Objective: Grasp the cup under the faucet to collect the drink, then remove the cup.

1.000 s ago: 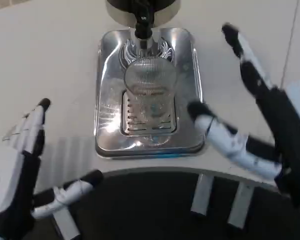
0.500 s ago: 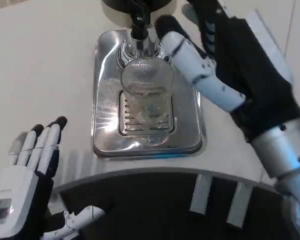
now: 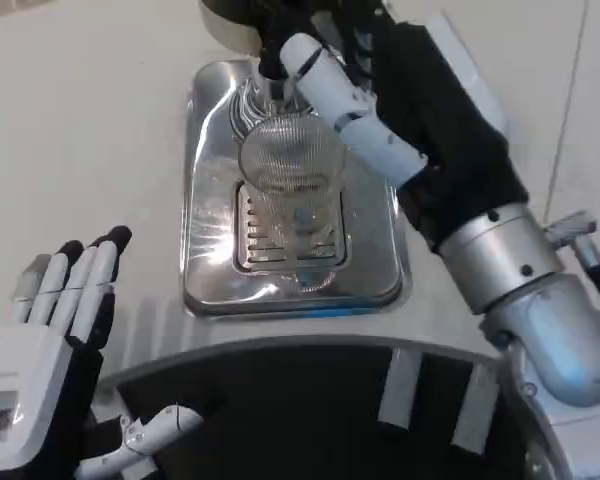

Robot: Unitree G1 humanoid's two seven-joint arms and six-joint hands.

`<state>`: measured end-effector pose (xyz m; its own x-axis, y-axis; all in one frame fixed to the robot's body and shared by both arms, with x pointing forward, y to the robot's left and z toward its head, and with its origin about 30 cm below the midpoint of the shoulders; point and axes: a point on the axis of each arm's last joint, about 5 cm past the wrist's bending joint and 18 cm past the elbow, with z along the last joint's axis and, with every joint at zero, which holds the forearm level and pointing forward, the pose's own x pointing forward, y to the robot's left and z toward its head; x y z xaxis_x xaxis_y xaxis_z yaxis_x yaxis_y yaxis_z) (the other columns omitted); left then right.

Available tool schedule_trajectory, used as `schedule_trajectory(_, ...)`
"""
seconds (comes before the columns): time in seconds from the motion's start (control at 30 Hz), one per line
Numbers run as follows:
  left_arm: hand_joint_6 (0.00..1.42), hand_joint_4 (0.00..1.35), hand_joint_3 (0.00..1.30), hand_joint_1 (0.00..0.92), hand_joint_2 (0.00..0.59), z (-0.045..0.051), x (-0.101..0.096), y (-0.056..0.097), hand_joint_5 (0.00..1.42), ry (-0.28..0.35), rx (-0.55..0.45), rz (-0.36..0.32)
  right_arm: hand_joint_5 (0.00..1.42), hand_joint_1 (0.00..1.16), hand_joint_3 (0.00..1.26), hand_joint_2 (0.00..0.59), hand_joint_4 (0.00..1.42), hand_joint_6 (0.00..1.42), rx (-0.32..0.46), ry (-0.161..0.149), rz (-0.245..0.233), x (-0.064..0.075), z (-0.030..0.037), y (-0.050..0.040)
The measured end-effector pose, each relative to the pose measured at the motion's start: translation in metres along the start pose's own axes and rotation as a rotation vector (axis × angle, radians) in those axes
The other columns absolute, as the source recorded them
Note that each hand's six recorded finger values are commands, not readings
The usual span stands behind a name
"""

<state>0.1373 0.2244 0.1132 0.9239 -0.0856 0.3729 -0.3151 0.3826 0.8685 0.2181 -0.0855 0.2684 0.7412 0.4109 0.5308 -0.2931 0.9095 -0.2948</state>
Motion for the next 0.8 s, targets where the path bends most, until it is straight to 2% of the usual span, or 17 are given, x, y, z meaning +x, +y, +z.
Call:
schedule_trajectory(0.1,0.00,0.00,0.00,0.000,0.093,-0.0001,0.0000,0.0001,0.00,0.000,0.001,0.000,0.00,0.31,0.00,0.484,0.00,0.00,0.021,-0.013,0.017,0.0031,-0.0004,0.0071)
schedule_trajectory(0.17,0.00,0.00,0.00,0.000,0.093,-0.0009,0.0001,0.0001,0.00,0.002,0.003,0.001,0.00,0.31,0.00,0.486,0.00,0.00,0.030,-0.033,0.033,0.0052,0.0006,0.0102)
schedule_trajectory(0.27,0.00,0.00,0.00,0.000,0.093,-0.0027,0.0004,0.0001,0.00,0.006,0.004,0.009,0.00,0.30,0.00,0.487,0.00,0.00,0.021,-0.050,0.037,0.0050,0.0013,0.0108)
schedule_trajectory(0.37,0.00,0.00,0.00,0.000,0.093,-0.0064,0.0016,0.0002,0.00,0.003,0.013,0.006,0.00,0.30,0.00,0.488,0.00,0.00,-0.024,-0.075,0.058,0.0048,0.0024,0.0103)
schedule_trajectory(0.67,0.00,0.00,0.00,0.000,0.093,-0.0094,0.0084,0.0016,0.00,-0.019,0.018,0.028,0.00,0.29,0.00,0.487,0.00,0.00,-0.010,-0.065,0.086,0.0053,-0.0006,0.0104)
schedule_trajectory(0.8,0.00,0.00,0.00,0.000,0.093,-0.0098,0.0071,0.0010,0.00,-0.019,0.016,0.024,0.00,0.22,0.00,0.481,0.00,0.00,-0.021,-0.062,0.115,0.0050,-0.0021,0.0098)
